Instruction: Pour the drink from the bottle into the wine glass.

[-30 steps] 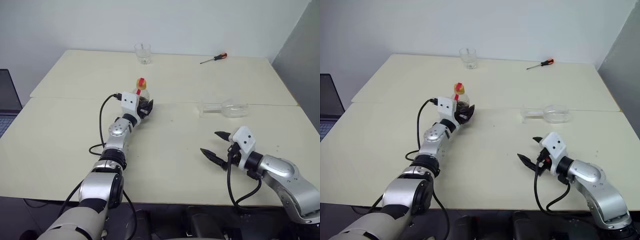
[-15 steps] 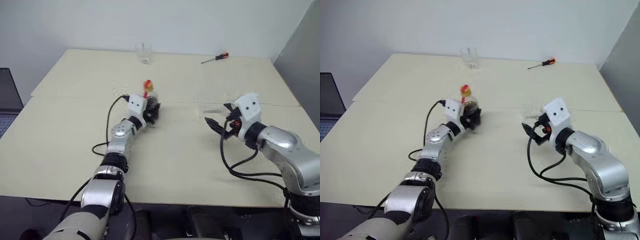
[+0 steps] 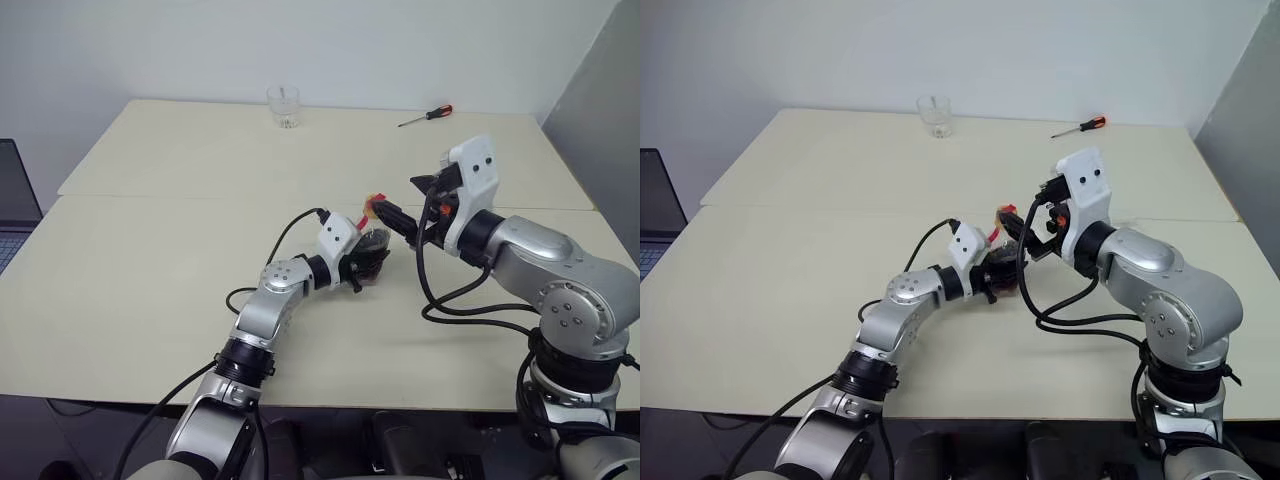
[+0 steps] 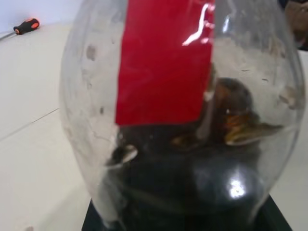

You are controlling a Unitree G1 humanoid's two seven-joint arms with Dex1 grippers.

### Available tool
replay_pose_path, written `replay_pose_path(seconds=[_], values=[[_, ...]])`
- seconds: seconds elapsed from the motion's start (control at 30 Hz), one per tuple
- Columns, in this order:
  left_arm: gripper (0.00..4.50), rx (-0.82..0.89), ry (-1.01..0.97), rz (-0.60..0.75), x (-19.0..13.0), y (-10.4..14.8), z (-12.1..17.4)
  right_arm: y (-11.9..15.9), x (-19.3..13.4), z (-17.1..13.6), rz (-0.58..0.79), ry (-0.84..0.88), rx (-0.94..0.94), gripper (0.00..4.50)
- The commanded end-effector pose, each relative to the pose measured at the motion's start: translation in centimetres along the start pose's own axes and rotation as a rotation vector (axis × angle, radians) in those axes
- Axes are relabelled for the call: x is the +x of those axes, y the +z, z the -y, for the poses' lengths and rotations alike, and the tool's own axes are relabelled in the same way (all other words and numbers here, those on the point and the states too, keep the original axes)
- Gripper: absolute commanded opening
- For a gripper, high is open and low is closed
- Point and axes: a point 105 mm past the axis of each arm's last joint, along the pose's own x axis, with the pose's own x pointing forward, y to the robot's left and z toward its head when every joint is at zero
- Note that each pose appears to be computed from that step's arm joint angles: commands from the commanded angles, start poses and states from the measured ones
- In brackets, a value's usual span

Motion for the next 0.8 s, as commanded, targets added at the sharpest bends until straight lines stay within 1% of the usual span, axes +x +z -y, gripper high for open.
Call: replay_pose_path(seconds=[0.03, 0.13, 0.23, 0.37, 0.4, 0.43, 0.67, 0.7, 0.8], values=[[1.15, 0.069, -0.008, 0.068, 0.6, 2.3, 0.6, 1.3, -0.4, -0.5, 0.057, 0.006, -0.005, 4.5], [1.13, 0.115, -0.027, 0.066, 0.8, 2.2, 1.2, 0.8, -0.1, -0.8, 0.04, 0.021, 0.006, 4.5], [1.08, 0.129, -0.026, 0.077, 0.9, 2.4, 0.9, -0.3, 0.0, -1.0, 0.009, 0.028, 0.016, 4.5], [1.04, 0.15, -0.024, 0.089, 0.9, 2.7, 0.7, -0.3, 0.1, -1.0, 0.013, 0.029, 0.025, 4.5], [1.03, 0.151, -0.023, 0.09, 0.8, 2.7, 0.6, -0.3, 0.0, -0.9, 0.014, 0.026, 0.025, 4.14], [1.01, 0.151, -0.022, 0.09, 0.8, 2.7, 0.6, -0.3, 0.0, -0.8, 0.014, 0.024, 0.025, 3.92], [0.95, 0.139, -0.004, 0.079, 0.5, 2.2, 0.4, 0.0, -0.2, -0.5, 0.023, 0.012, 0.026, 1.52], [0.93, 0.139, -0.004, 0.079, 0.5, 2.2, 0.4, -0.1, -0.2, -0.5, 0.023, 0.012, 0.026, 1.25], [0.9, 0.138, -0.006, 0.077, 0.5, 2.2, 0.5, 0.0, -0.2, -0.6, 0.028, 0.019, 0.031, 1.25]])
